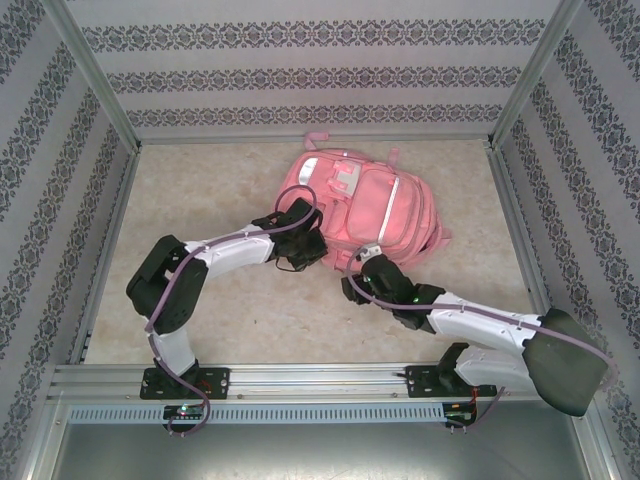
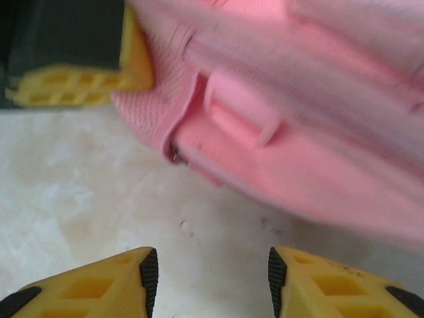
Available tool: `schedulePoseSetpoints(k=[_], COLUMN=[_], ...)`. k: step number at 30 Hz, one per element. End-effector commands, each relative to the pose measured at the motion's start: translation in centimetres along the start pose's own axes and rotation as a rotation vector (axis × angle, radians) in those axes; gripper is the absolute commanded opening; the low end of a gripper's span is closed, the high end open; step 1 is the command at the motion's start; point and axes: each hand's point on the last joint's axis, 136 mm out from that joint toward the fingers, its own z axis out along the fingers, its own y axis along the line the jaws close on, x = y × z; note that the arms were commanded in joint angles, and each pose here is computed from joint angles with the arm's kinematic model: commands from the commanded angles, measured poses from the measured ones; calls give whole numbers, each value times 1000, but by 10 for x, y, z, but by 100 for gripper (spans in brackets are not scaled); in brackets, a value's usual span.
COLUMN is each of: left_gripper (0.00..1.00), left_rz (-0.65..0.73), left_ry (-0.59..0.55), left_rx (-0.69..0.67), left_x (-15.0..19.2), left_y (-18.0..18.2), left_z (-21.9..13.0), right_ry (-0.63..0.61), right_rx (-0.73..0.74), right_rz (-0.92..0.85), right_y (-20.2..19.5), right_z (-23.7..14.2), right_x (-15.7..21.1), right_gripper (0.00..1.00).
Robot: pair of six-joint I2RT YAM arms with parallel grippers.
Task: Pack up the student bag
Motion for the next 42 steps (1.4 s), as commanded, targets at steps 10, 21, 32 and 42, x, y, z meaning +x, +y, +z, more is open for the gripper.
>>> schedulePoseSetpoints(k=[10,21,32,42], left_gripper=[0,0,0,0], left_rz=[34,28,21,24], left_ry=[-90,-76,-67,-72], left_rx=[95,96,98,88], left_x=[-22,-21,-21,-23], left_y=[-40,-41,-43,-42], left_z=[6,11,14,14], right_ry=[71,121,159,205], right_rx=[-71,28,137,191], right_rz=[6,-60,-125,-142], right_y=[7,-1,-18,-27], right_z=[23,60,87,89], right_x=[-9,-13,-8,6], right_gripper=[37,41,41,20])
